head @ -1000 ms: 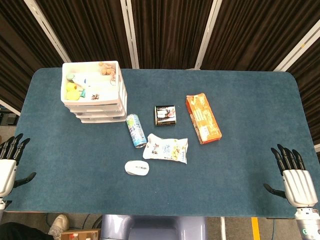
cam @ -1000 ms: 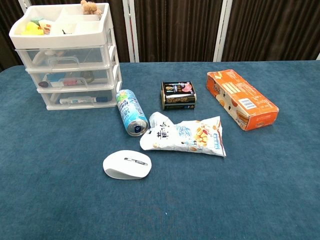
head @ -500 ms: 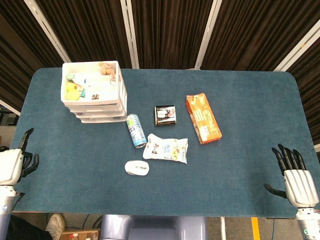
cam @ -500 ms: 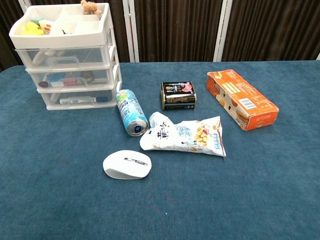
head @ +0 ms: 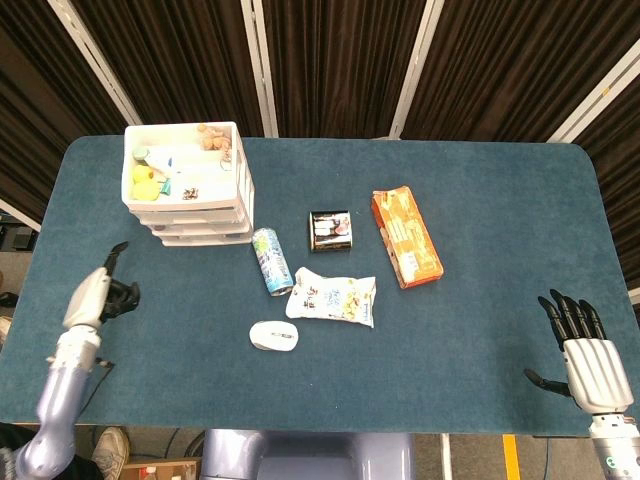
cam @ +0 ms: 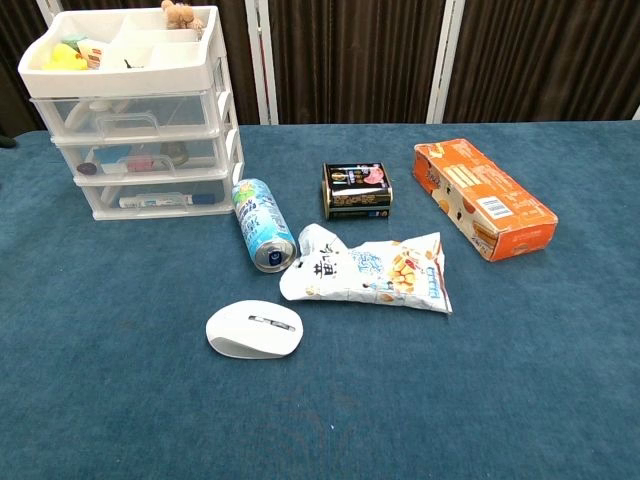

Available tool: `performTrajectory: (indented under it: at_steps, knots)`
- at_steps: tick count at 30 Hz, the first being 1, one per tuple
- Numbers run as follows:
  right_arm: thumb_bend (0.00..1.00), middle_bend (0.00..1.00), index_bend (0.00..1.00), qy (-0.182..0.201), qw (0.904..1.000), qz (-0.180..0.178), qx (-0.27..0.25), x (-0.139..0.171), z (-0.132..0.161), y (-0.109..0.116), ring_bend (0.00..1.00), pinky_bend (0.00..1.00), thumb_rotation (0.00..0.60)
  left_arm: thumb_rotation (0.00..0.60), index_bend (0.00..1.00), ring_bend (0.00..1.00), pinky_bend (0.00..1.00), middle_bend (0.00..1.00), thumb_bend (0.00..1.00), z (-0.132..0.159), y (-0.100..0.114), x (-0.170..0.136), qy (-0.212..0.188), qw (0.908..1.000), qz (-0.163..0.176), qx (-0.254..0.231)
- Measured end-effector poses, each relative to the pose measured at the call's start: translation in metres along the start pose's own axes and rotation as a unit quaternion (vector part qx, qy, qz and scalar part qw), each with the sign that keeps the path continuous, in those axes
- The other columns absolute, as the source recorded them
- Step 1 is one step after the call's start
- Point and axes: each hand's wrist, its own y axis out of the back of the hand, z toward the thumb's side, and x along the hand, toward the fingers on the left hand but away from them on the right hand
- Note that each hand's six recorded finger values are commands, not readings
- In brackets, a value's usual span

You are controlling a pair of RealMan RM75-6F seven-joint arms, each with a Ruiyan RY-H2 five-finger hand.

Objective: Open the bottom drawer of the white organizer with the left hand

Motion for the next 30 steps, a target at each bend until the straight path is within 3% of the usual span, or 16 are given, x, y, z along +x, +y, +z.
performTrajectory:
  at_steps: [12,20,30]
  knots:
    - [0.08,0.0,0.0,0.008,0.9999,0.005,-0.009,0.0,0.002,0.0,0.0,0.0,0.6,0.6,0.06,0.94,0.89,0.98,0.61,0.037,-0.05,0.039,0.018,0.9963,-0.053,-0.065]
    - [0.08,0.0,0.0,0.008,0.9998,0.008,-0.018,-0.001,0.002,0.0,0.0,0.0,0.6,0.6,0.05,0.94,0.89,0.98,0.61,0.046,-0.066,0.053,0.021,0.9934,-0.054,-0.099]
    - [0.08,0.0,0.0,0.009,0.9996,0.01,-0.023,-0.001,0.003,0.0,0.0,0.0,0.6,0.6,0.06,0.94,0.89,0.98,0.61,0.059,-0.085,0.065,0.019,0.9871,-0.082,-0.136]
